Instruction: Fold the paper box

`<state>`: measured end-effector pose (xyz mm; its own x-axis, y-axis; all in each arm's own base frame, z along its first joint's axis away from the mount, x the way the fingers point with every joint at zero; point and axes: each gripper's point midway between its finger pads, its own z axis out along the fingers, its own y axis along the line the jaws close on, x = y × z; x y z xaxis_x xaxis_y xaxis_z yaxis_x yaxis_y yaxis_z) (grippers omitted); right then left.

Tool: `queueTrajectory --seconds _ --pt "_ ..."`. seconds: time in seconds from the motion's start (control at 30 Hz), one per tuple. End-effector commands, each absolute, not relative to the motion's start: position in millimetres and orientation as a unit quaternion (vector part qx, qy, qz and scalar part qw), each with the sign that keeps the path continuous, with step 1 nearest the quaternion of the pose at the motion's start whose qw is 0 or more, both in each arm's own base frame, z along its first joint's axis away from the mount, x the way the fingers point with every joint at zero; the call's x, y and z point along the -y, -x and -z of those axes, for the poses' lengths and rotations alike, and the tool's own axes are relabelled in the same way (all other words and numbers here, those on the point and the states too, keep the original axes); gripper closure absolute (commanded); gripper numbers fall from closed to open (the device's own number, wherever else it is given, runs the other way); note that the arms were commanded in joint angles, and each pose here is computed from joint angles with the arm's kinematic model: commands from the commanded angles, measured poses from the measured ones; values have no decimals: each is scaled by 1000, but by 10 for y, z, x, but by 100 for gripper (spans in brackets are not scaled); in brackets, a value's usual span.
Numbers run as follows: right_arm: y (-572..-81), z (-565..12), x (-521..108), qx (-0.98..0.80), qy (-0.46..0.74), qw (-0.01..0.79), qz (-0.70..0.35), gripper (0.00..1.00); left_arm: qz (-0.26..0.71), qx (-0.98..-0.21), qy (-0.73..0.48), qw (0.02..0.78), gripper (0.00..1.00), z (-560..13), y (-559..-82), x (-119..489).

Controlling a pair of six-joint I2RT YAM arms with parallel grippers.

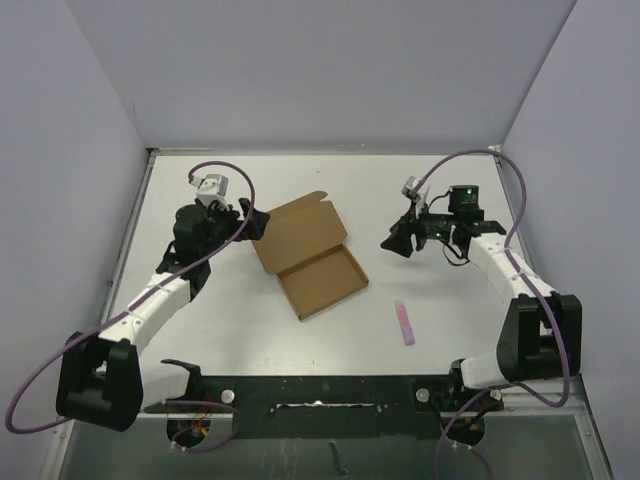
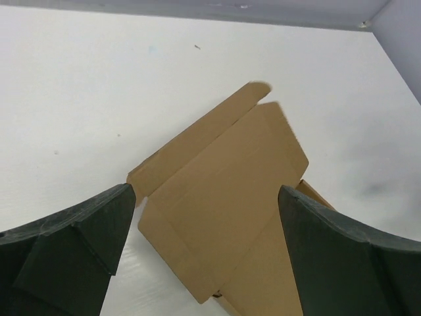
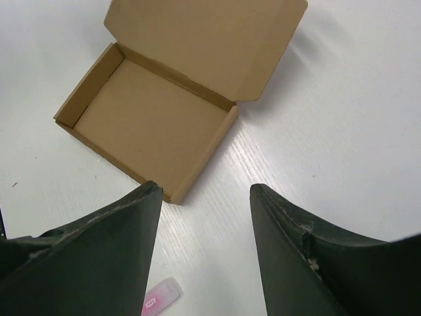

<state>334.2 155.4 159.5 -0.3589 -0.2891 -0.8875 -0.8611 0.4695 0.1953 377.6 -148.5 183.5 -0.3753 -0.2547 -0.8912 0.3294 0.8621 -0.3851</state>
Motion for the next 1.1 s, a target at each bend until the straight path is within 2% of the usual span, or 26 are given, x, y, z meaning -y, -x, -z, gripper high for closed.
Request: queueTrajectory --seconds 0.0,0.17,0.37,0.47,0.8,0.93,1.07 --pt "-3206 -1881 -1518 -693 429 470 -340 44 221 -752 -13 620 6 -2421 -3711 1273" --pt "-3067 -2001 -1455 -671 440 490 -341 44 305 -748 19 589 5 -2502 -3337 1368" --pt "-3029 -2089 -1396 -691 425 481 -331 44 451 -748 91 479 10 -2376 -2818 1684" --pt "-3019 -2148 -1351 -701 406 480 -338 44 488 -748 117 434 12 -2292 -2604 1890" --pt "-3128 -2099 -1143 -755 340 459 -322 44 442 -778 47 445 17 -2165 -1800 2946" --pt "-3181 -2058 -1080 -774 321 447 -314 43 432 -780 16 452 28 -2116 -1628 3422" --pt "-3213 -2039 -1025 -783 311 446 -303 43 386 -822 11 418 29 -1852 -1610 3793"
